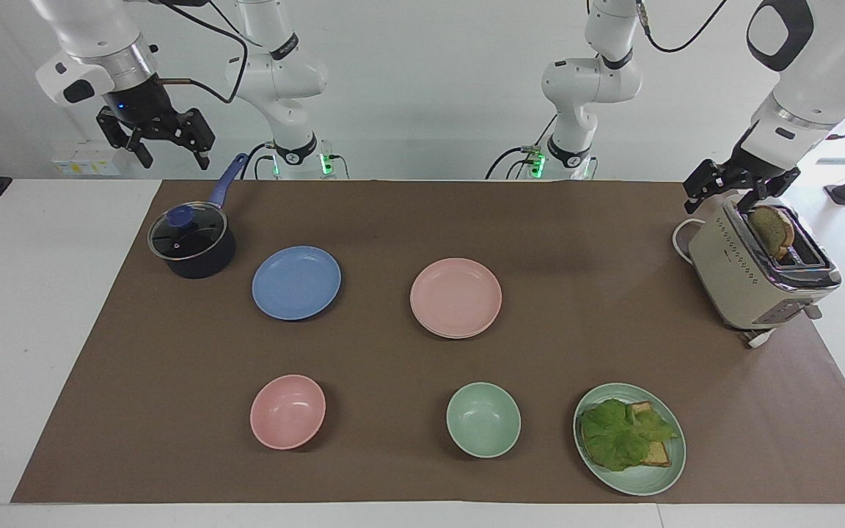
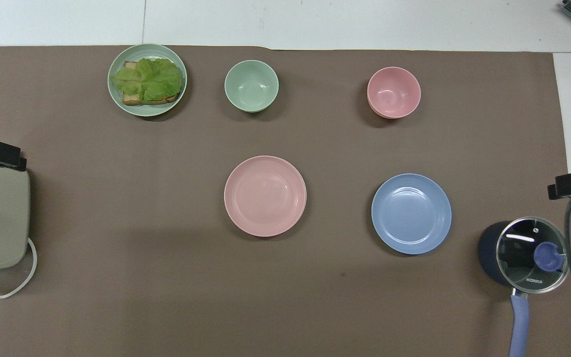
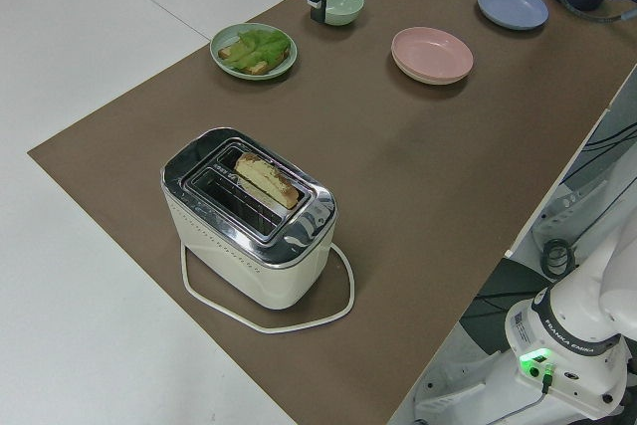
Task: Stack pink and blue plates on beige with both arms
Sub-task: 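Reach the right gripper to the rim of the blue plate, then grasp the blue plate rim with the right gripper and lift it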
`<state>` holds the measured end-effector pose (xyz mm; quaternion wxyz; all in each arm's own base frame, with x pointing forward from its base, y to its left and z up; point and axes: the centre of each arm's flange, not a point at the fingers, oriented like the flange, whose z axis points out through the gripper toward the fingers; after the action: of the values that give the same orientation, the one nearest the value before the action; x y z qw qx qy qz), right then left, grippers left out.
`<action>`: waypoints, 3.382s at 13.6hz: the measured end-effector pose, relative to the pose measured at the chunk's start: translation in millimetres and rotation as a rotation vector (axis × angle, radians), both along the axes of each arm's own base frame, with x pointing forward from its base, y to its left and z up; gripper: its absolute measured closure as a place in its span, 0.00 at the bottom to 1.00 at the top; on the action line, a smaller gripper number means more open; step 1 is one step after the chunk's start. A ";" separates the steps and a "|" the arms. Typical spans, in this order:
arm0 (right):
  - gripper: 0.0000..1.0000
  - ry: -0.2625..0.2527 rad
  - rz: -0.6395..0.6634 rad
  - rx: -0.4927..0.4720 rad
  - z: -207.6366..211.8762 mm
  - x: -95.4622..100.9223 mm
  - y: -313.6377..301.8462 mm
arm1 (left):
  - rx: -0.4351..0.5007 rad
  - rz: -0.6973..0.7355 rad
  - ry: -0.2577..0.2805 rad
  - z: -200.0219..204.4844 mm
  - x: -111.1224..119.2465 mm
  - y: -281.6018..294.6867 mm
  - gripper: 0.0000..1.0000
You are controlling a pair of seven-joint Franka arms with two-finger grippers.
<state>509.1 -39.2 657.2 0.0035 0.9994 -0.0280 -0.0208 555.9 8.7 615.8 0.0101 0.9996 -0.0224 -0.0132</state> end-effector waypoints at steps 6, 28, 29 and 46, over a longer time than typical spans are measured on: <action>0.00 -0.049 0.012 -0.004 -36.6 17.8 4.9 | 0.000 0.000 0.000 0.0 0.0 0.0 0.00; 0.23 0.121 0.247 0.068 -362.9 -1.7 11.6 | 0.000 0.000 0.000 0.0 0.0 0.0 0.00; 0.35 0.122 0.238 0.078 -364.8 -1.8 12.2 | 0.000 0.000 0.000 0.0 0.0 0.0 0.00; 0.95 0.051 0.224 0.109 -226.6 36.6 40.1 | 0.000 0.000 0.000 0.0 0.0 -0.1 0.00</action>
<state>545.7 0.9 430.6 -0.0476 0.9941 0.0850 -0.0471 555.9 8.6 615.8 0.0101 0.9996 -0.0225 -0.0132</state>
